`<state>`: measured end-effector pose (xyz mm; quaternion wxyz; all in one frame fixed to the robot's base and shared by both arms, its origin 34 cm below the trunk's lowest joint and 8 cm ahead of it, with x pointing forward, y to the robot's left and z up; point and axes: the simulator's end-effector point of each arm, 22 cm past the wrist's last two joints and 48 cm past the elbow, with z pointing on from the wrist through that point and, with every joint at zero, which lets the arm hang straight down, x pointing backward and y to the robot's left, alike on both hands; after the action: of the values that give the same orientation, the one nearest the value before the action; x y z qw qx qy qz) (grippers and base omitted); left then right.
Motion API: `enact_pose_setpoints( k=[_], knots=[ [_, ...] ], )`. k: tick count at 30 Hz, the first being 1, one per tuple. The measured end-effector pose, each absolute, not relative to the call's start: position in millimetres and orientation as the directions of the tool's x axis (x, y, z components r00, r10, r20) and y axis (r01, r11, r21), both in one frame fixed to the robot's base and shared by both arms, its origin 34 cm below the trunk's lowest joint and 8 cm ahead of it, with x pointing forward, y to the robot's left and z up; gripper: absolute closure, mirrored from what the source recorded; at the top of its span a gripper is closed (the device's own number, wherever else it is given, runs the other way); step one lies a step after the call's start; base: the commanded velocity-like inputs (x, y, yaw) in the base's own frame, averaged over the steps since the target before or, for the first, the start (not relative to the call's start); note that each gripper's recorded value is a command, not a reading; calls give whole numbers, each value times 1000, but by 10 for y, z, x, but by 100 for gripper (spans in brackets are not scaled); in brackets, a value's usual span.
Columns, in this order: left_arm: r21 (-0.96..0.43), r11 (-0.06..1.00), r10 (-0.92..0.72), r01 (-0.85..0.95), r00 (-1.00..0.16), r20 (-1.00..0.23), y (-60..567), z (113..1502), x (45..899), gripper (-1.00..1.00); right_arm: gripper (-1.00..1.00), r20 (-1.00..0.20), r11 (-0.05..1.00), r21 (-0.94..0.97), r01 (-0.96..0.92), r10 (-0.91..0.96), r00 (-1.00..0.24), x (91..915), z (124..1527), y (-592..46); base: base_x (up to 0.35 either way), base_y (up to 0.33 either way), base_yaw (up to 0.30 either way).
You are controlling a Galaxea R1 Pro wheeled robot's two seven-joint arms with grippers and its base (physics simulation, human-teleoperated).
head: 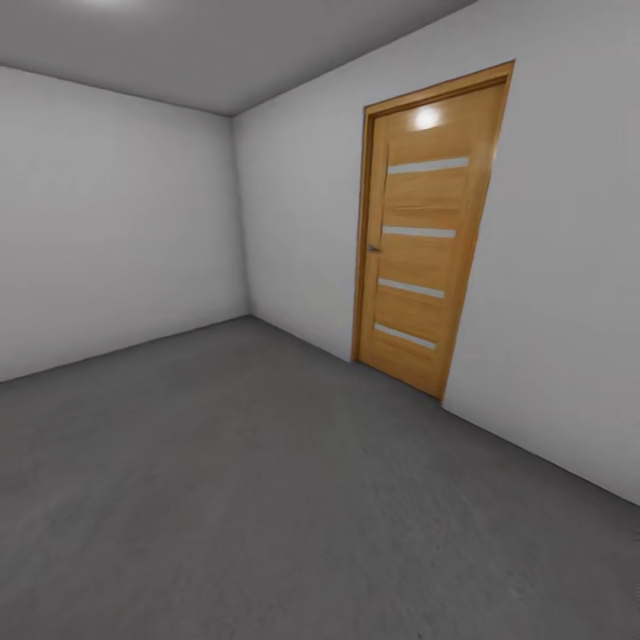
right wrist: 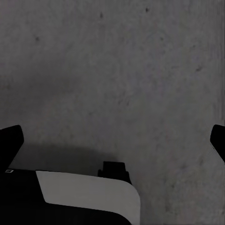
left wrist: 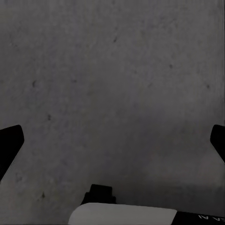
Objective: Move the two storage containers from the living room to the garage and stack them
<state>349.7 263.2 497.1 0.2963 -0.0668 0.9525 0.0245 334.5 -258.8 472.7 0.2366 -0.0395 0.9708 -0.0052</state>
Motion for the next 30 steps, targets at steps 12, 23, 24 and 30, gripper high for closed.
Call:
enact_pose_setpoints(
  k=[12,23,24,30],
  knots=[
    [7,990,-113,-141,-816,-568,2638,4971,3496,-100,-100,-459,997,-29,-74,-79,-885,3343,4726,-2590,317,151,-277],
    [6,990,-113,-142,-815,-569,2639,4973,3500,-100,-100,-458,997,-29,-74,-79,-885,3343,4726,-2590,292,220,-269],
    [6,990,-113,-142,-815,-569,2639,4973,3499,-100,-100,-458,997,-29,-74,-79,-885,3343,4726,-2589,288,226,-268],
    [5,990,-113,-141,-815,-569,2637,4973,3500,-100,-100,-459,997,-29,-74,-79,-885,3343,4726,-2587,287,228,-82]
  ],
)
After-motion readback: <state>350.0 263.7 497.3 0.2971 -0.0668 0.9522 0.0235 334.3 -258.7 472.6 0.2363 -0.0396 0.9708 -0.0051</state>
